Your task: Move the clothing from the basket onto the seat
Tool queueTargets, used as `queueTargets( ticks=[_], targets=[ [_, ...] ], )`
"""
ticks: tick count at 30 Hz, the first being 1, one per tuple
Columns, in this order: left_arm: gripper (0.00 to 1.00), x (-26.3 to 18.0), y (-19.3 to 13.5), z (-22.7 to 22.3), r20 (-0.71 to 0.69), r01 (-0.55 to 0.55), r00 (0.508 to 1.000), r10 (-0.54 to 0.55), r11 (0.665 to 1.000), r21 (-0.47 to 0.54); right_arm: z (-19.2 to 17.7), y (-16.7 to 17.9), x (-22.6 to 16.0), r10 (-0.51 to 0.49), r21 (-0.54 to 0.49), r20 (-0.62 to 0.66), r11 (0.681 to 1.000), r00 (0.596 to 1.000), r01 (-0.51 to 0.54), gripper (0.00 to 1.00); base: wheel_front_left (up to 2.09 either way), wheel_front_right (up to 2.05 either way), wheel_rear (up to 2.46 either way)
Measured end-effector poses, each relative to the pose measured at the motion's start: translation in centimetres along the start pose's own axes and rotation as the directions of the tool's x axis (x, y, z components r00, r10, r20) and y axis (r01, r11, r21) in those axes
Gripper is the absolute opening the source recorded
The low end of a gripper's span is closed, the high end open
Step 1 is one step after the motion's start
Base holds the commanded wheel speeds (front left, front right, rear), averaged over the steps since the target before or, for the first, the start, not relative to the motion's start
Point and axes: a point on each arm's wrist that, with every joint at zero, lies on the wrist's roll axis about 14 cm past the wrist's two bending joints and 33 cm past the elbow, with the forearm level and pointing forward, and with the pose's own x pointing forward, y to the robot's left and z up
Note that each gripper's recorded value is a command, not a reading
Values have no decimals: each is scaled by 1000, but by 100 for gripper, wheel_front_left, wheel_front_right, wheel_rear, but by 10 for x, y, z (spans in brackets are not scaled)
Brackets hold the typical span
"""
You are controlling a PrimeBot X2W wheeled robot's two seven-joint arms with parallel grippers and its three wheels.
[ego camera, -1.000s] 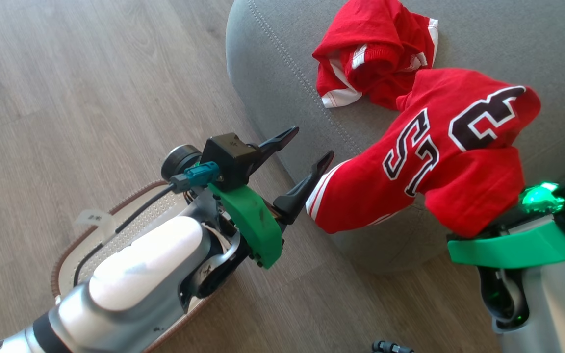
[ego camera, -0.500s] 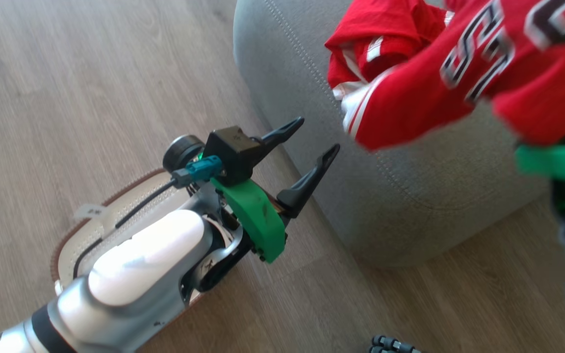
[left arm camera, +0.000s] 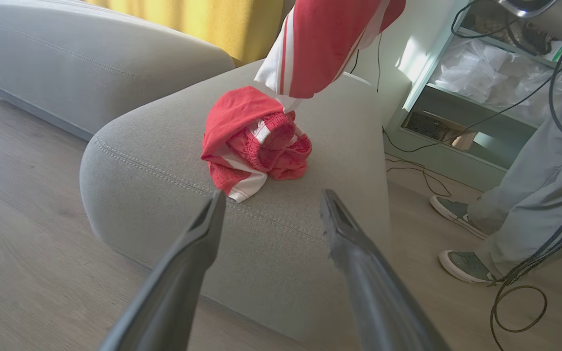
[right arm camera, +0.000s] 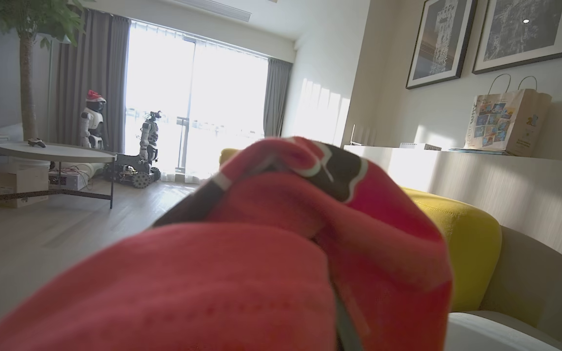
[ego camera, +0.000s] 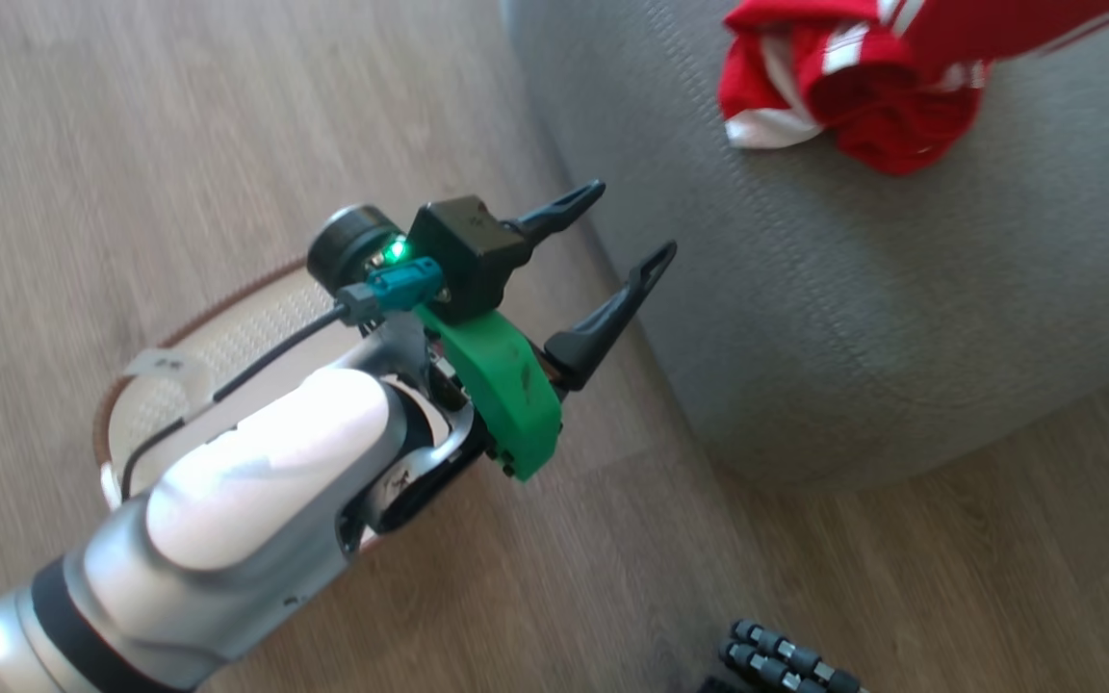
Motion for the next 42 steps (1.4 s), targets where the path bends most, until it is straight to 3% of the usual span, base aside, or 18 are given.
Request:
queueTargets(
  ticks=[9,13,18,20,22,23,25,26,28,31,42],
  targets=[
    [100,-8,45,-23,-29,-58,998,57,998,-30,-86,-10,30,-52,-88,-197,996,979,35,0,0,0,0],
    [100,-11,58,-34,-43,-78,996,76,996,-46,-133,-7,29,-64,-103,-330,994,942,32,0,0,0,0],
    [100,-16,70,-46,-61,-95,994,91,993,-65,-197,-5,7,-87,-137,-542,990,836,14,0,0,0,0],
    [100,-19,76,-47,-62,-112,992,108,992,-65,-230,-4,-9,-106,-146,-665,989,739,11,0,0,0,0],
    [100,-22,78,-48,-66,-121,991,116,991,-65,-243,-2,-17,-113,-152,-720,988,684,4,0,0,0,0],
    [100,-23,79,-48,-65,-125,991,120,990,-64,-250,-2,-22,-118,-152,-754,988,646,4,5,0,0,0],
    [100,-25,80,-46,-60,-130,990,127,990,-60,-261,1,-32,-118,-158,-811,987,573,-21,74,0,0,0],
    [100,-26,80,-45,-59,-133,990,129,989,-57,-266,3,-38,-116,-155,-836,987,536,-28,100,0,0,0],
    [100,-27,80,-43,-53,-137,990,134,989,-54,-273,7,-48,-110,-149,-875,988,472,-45,100,0,0,0],
    [100,-28,81,-40,-48,-143,989,141,989,-47,-276,15,-53,-87,-122,-900,991,426,-56,100,0,0,0],
    [100,-28,71,-19,-16,-144,989,144,989,-11,-247,21,-53,-19,-50,-920,996,392,-69,100,0,0,0]
  ],
)
